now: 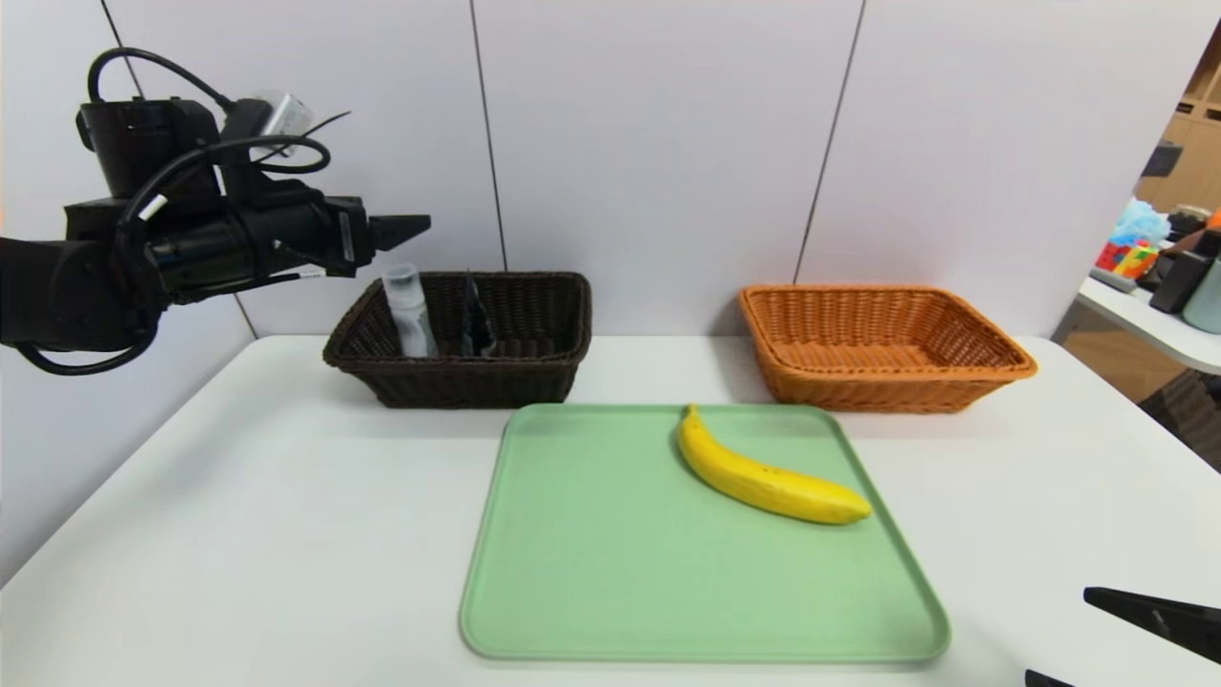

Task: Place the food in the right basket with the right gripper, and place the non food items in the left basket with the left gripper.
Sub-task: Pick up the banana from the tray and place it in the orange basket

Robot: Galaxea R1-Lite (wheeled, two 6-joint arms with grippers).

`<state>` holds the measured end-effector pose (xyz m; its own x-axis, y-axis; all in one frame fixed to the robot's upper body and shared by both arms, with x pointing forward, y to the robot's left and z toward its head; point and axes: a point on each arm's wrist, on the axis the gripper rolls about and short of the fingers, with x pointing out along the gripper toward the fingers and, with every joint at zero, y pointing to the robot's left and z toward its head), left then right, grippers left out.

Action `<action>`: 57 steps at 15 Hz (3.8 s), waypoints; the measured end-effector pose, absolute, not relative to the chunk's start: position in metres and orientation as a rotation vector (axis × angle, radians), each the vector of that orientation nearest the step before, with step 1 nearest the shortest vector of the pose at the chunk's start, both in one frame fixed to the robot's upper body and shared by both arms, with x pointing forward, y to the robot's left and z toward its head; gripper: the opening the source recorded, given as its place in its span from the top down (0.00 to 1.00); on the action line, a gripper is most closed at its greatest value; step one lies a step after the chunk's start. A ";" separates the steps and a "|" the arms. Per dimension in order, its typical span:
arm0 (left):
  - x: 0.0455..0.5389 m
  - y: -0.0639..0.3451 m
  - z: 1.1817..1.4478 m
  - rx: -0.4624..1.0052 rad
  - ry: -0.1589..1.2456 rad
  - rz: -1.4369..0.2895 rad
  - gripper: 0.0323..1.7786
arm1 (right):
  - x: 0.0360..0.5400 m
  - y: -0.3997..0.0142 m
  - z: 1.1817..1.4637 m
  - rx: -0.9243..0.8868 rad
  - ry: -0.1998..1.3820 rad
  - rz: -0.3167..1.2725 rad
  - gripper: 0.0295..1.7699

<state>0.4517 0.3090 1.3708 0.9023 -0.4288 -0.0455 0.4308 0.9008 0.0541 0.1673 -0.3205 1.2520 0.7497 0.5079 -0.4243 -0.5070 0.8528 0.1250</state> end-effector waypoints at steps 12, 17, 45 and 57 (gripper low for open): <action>0.347 0.233 1.335 -0.025 0.329 -0.820 0.05 | 0.189 -0.314 1.268 -0.001 0.475 0.615 0.04; 0.327 0.223 1.311 0.105 0.323 -1.085 0.05 | 0.218 -0.305 1.279 -0.018 0.508 0.659 0.04; 0.331 0.213 1.290 0.146 0.360 -1.160 0.05 | 0.382 -0.186 1.300 -0.254 0.943 0.668 0.04; 0.332 0.212 1.289 0.151 0.361 -1.165 0.05 | 0.403 -0.173 1.270 -0.471 0.990 0.710 0.04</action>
<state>0.3319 0.2115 1.2886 0.3448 -0.8694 -0.3540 0.9172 0.3922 -0.0699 0.4034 -0.1726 1.2699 0.3577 0.3227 -0.8763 -0.7266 0.6857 -0.0440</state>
